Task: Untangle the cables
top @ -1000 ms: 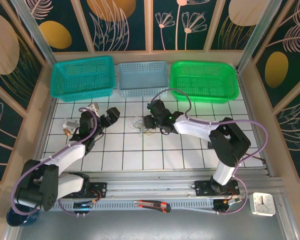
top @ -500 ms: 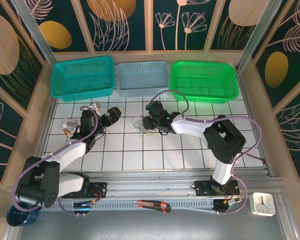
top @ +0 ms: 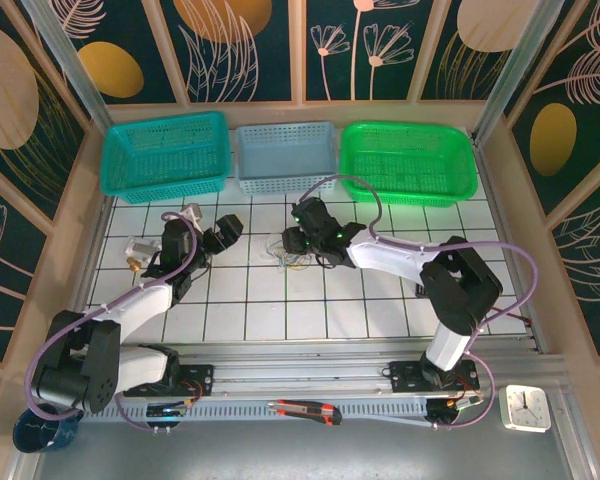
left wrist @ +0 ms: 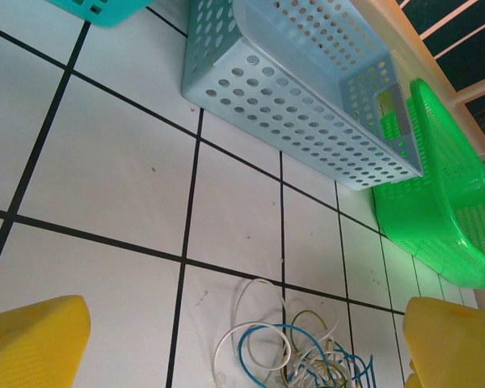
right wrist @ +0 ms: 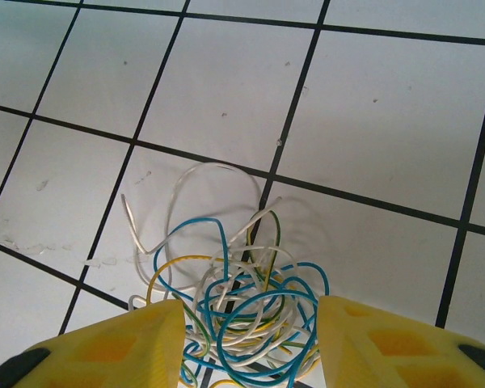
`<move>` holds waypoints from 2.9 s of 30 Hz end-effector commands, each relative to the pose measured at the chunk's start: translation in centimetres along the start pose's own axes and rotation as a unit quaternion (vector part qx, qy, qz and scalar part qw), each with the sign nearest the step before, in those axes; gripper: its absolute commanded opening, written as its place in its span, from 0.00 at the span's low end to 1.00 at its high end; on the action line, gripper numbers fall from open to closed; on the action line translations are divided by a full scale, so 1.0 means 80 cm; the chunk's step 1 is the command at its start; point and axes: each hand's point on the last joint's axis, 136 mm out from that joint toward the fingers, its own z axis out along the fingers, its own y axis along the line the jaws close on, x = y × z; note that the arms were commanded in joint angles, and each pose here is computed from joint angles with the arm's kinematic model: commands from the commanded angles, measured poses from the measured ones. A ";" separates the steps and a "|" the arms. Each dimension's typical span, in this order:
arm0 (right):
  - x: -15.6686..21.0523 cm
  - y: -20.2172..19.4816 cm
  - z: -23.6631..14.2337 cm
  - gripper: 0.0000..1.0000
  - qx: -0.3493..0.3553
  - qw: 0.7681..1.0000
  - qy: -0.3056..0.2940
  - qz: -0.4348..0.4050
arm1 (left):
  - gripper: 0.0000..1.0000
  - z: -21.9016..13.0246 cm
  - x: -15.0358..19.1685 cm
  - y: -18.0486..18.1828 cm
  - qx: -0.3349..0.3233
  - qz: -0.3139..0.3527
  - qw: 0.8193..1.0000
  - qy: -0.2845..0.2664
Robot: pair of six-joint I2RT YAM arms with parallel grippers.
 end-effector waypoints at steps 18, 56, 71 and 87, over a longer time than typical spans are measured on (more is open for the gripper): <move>0.031 -0.016 0.030 0.35 0.023 0.999 0.026 0.001 | 0.99 0.002 -0.014 -0.016 0.020 0.007 1.000 -0.006; -0.098 0.044 -0.161 0.00 -0.247 0.952 -0.172 0.050 | 0.98 -0.008 -0.004 -0.103 0.195 -0.010 0.980 0.036; -0.095 0.051 -0.171 0.00 -0.299 0.939 -0.162 0.046 | 0.78 0.027 0.050 -0.133 0.192 0.073 0.974 0.091; -0.074 0.047 -0.150 0.00 -0.322 0.939 -0.117 0.038 | 0.74 0.053 0.067 -0.152 0.190 0.117 0.968 0.111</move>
